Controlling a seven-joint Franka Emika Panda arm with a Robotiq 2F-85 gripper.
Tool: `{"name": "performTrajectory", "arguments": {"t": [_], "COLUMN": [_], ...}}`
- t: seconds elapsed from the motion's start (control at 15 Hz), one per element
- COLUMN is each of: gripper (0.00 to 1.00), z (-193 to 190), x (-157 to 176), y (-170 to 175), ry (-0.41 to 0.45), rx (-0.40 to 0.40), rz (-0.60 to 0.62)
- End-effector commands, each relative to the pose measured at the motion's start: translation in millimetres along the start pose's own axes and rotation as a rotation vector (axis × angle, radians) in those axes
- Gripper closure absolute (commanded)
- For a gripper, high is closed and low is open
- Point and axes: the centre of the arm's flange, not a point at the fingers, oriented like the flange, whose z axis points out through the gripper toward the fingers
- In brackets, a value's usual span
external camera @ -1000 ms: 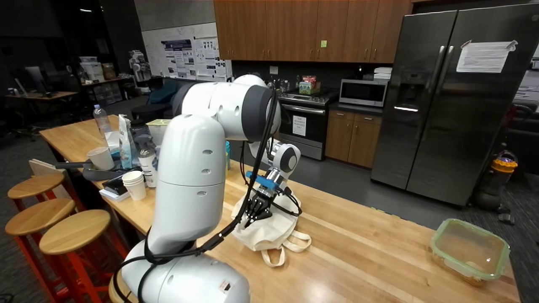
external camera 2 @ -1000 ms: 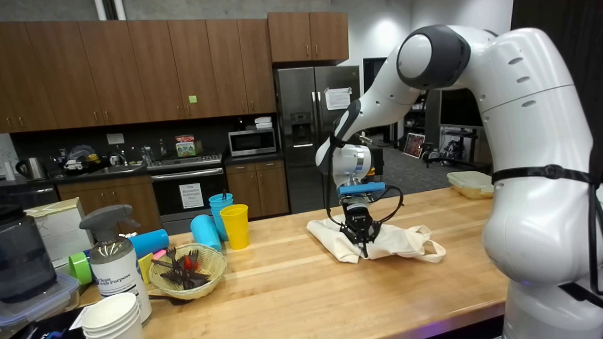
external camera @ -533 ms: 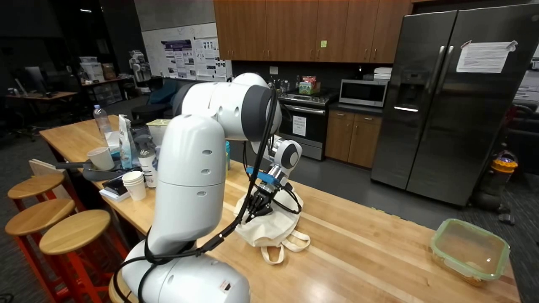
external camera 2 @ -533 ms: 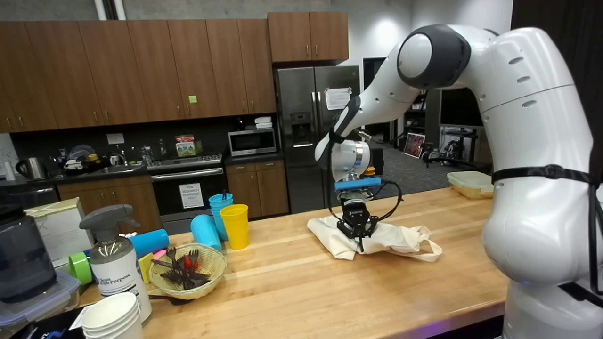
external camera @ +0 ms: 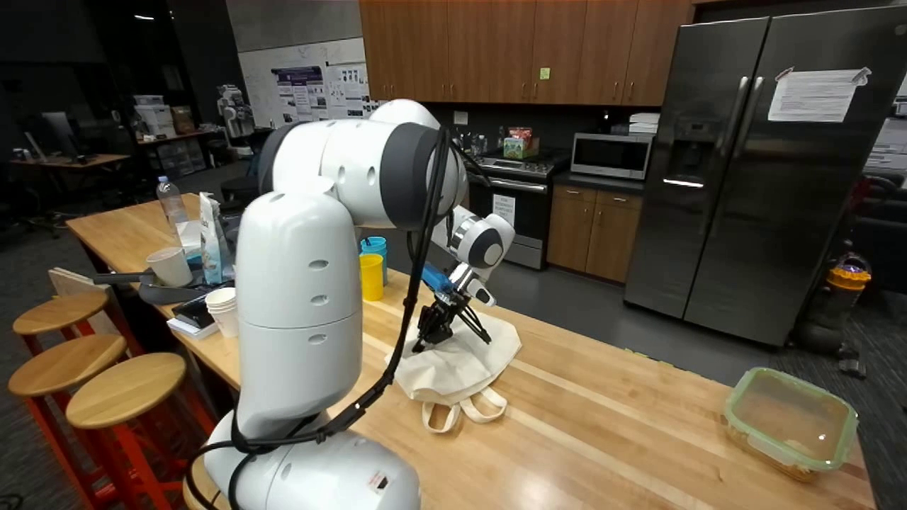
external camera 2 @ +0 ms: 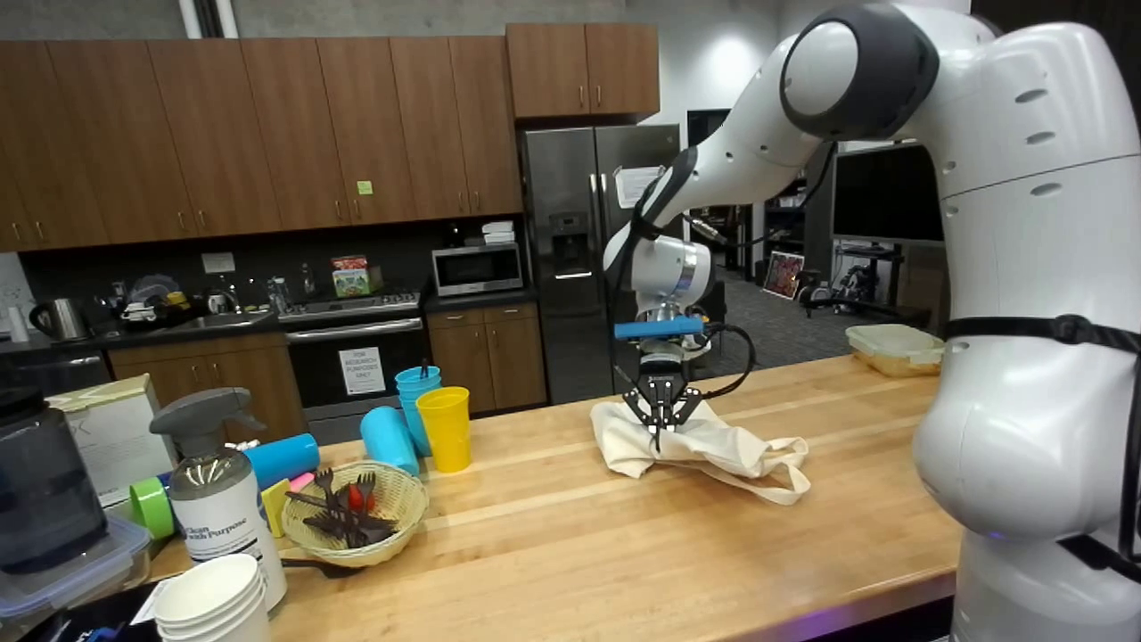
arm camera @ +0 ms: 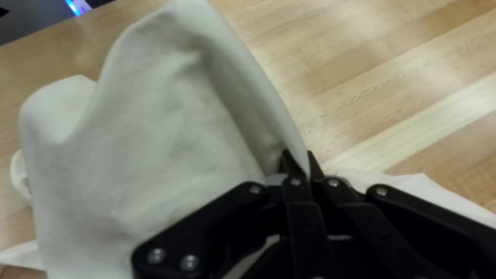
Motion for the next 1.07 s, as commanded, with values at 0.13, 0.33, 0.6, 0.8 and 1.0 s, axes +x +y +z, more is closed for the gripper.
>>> {"name": "performTrajectory", "arguments": {"t": [0.13,0.33,0.6,0.8,1.0], "gripper": [0.99,0.99,0.99,0.99,0.99], "z": [-34,-52,-72,-82,-81], "x": [-30,-36,-40,-46,-50], "y": [4,7,6,1,-4], "ry": [0.120,0.171,0.199,0.212,0.214], "rx": [0.023,0.010,-0.012,-0.035,-0.042], "rz": [0.260,0.385,0.429,0.419,0.401]}}
